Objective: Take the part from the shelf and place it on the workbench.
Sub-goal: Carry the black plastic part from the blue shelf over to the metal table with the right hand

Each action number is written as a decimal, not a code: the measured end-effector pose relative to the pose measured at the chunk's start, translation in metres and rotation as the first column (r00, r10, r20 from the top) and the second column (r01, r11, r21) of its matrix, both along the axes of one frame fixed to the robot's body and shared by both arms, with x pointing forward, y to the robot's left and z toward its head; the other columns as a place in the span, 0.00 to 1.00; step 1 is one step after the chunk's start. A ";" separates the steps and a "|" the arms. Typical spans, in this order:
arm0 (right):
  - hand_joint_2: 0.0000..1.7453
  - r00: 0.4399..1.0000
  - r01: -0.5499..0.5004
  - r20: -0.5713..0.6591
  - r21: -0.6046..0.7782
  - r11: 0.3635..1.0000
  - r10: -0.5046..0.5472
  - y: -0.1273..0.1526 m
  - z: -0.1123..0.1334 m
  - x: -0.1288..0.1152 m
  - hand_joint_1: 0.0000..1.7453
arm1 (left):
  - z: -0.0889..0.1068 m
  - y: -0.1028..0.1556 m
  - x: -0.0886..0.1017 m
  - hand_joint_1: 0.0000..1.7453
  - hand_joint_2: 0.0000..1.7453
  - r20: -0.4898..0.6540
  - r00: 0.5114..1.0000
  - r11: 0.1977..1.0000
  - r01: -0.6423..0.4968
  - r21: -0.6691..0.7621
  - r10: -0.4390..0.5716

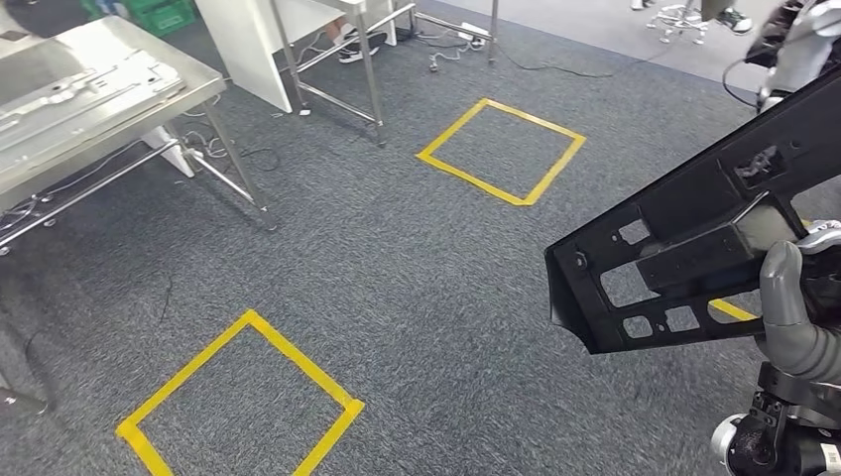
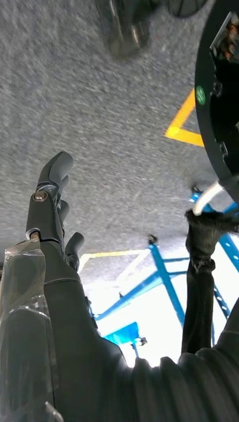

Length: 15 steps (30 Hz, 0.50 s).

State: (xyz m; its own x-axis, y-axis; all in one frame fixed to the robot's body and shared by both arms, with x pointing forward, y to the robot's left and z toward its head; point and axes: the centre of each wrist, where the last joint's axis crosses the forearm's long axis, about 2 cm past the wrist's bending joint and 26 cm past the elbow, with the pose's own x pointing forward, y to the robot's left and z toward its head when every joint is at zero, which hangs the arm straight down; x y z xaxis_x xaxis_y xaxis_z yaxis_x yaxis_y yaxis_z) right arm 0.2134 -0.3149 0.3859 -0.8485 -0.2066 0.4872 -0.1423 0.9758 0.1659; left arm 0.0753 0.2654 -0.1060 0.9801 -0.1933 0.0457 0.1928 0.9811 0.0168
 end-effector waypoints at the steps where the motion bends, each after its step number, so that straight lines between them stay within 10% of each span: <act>1: 1.00 1.000 0.000 0.000 0.000 1.000 0.000 0.000 0.000 0.000 1.00 | 0.000 0.000 0.000 0.00 1.00 0.000 1.000 1.000 -0.004 0.000 0.004; 15: 1.00 1.000 -0.002 -0.022 -0.012 1.000 0.002 -0.001 -0.004 0.000 1.00 | 0.000 0.002 0.002 0.00 1.00 -0.008 1.000 1.000 -0.006 0.008 0.007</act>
State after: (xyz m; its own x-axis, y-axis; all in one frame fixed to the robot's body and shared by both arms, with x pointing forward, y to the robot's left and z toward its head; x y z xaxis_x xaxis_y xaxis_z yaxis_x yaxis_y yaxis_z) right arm 0.2137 -0.3160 0.3814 -0.8372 -0.2021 0.5083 -0.1406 0.9775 0.1572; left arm 0.0773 0.2670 -0.1058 0.9816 -0.1873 0.0365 0.1865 0.9822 0.0233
